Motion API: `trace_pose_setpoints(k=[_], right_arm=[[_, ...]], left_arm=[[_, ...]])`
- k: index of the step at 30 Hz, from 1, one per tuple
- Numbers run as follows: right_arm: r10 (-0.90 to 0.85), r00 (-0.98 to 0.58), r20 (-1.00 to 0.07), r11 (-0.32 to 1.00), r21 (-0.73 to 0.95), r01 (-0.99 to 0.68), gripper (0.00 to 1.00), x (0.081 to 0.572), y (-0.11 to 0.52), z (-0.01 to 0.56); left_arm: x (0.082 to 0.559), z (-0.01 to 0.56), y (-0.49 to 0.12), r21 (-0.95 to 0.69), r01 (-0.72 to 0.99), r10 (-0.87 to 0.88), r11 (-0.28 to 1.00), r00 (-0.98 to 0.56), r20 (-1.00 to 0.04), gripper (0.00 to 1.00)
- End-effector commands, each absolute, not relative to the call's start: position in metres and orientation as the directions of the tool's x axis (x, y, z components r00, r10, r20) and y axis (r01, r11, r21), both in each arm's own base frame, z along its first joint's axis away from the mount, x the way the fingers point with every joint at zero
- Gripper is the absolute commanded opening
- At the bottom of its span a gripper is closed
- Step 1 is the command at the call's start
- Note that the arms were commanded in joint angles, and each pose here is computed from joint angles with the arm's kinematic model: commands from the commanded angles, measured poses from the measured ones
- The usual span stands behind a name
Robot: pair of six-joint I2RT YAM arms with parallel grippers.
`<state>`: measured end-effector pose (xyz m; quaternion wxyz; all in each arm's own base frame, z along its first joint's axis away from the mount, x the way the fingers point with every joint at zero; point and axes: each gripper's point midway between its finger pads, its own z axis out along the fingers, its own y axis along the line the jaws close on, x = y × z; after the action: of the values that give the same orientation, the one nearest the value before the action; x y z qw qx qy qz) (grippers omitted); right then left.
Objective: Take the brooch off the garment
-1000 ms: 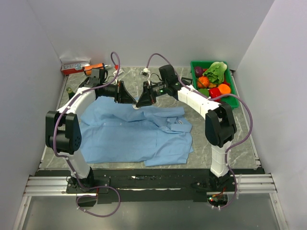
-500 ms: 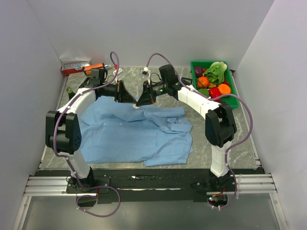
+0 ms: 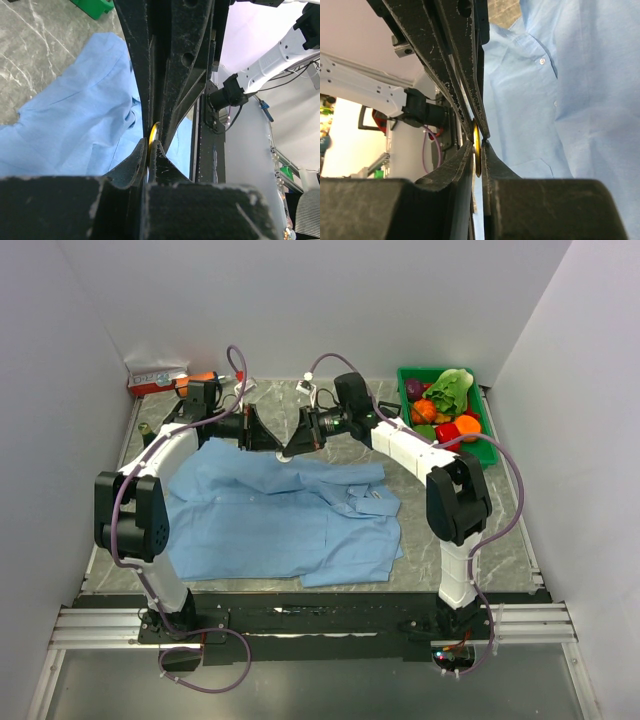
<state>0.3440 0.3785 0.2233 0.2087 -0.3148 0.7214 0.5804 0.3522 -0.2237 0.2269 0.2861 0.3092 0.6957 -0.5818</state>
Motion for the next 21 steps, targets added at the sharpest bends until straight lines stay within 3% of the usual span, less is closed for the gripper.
trace_pose_setpoints(k=[1,15,21], right_arm=[[-0.105,-0.616,-0.781,0.075,0.611,-0.788,0.20,0.363,0.387,0.265],[-0.114,-0.575,-0.810,0.042,0.575,-0.817,0.48,0.361,0.362,0.269],[-0.154,-0.525,-0.837,0.120,0.512,-0.851,0.50,0.373,0.335,0.257]], left_arm=[[0.342,0.229,-0.235,-0.642,0.759,0.121,0.109,-0.651,-0.750,0.01],[0.356,0.233,-0.231,-0.600,0.791,0.126,0.117,-0.611,-0.781,0.01],[0.359,0.247,-0.229,-0.568,0.819,0.120,0.086,-0.574,-0.810,0.01]])
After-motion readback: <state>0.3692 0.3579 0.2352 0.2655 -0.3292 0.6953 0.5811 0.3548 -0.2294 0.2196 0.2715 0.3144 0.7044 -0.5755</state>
